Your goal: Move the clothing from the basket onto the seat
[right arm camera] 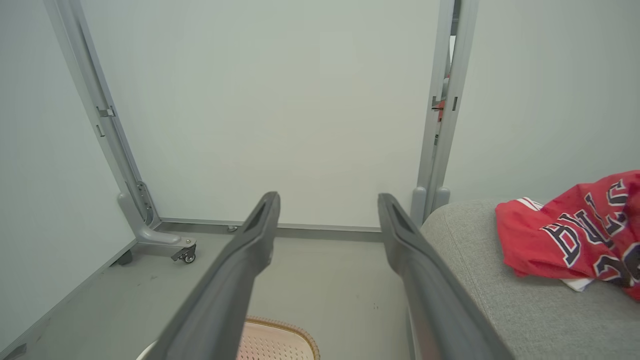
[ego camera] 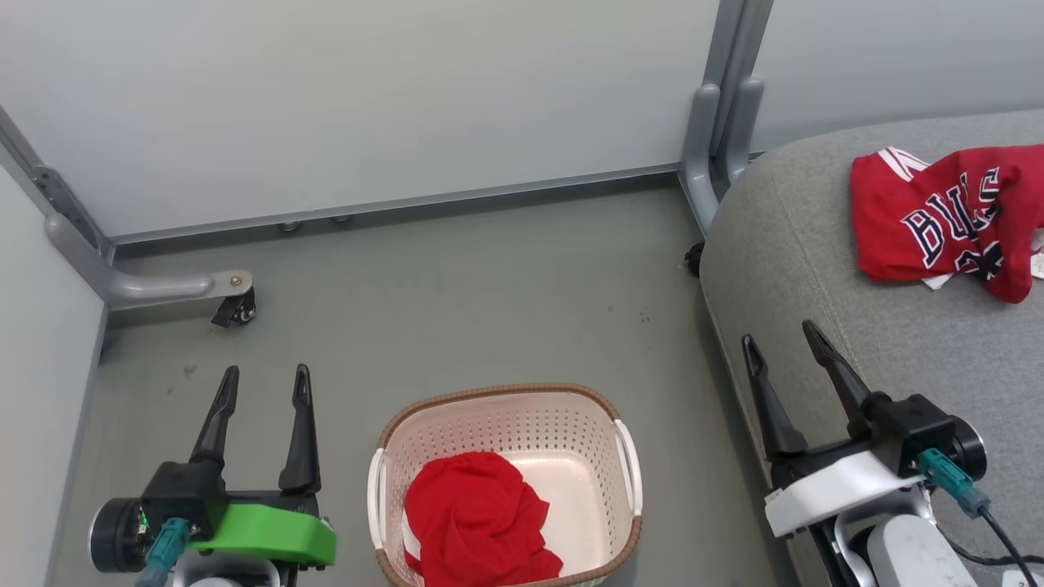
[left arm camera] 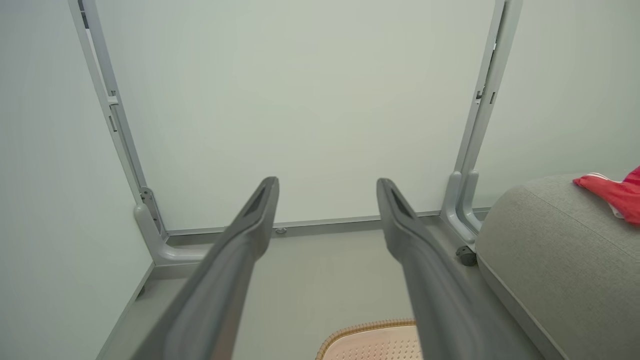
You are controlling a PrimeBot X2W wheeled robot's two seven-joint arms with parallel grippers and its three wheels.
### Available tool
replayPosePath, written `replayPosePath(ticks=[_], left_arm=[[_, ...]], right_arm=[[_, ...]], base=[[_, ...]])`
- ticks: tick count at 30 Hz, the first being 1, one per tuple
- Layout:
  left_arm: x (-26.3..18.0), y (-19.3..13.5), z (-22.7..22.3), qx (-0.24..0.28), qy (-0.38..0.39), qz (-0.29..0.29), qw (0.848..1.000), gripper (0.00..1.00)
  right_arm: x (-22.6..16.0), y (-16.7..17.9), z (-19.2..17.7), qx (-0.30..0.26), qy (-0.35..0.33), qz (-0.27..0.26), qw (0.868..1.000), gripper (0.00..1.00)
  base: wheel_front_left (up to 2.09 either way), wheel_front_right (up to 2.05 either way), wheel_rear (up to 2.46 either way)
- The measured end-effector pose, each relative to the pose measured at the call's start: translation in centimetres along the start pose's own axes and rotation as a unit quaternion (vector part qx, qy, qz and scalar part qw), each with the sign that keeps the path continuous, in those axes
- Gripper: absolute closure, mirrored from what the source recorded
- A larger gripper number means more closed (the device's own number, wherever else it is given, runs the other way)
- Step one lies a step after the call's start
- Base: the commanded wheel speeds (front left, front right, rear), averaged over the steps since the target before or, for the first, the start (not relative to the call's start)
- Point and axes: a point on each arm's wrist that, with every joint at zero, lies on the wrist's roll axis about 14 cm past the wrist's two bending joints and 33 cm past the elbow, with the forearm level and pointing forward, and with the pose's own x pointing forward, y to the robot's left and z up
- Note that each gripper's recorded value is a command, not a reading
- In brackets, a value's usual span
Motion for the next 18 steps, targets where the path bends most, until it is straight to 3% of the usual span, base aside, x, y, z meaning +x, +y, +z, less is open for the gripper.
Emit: replayPosePath(ticks=[18], left_arm=[[-0.1, -1.5, 0.3, -0.005, -0.005, -0.024, 1.000, 0.00]], right_arm=[[-2.0, -1.1, -0.5, 0.002, 0.010, -0.026, 1.000, 0.00]], base=[[0.00, 0.00, 0.00]])
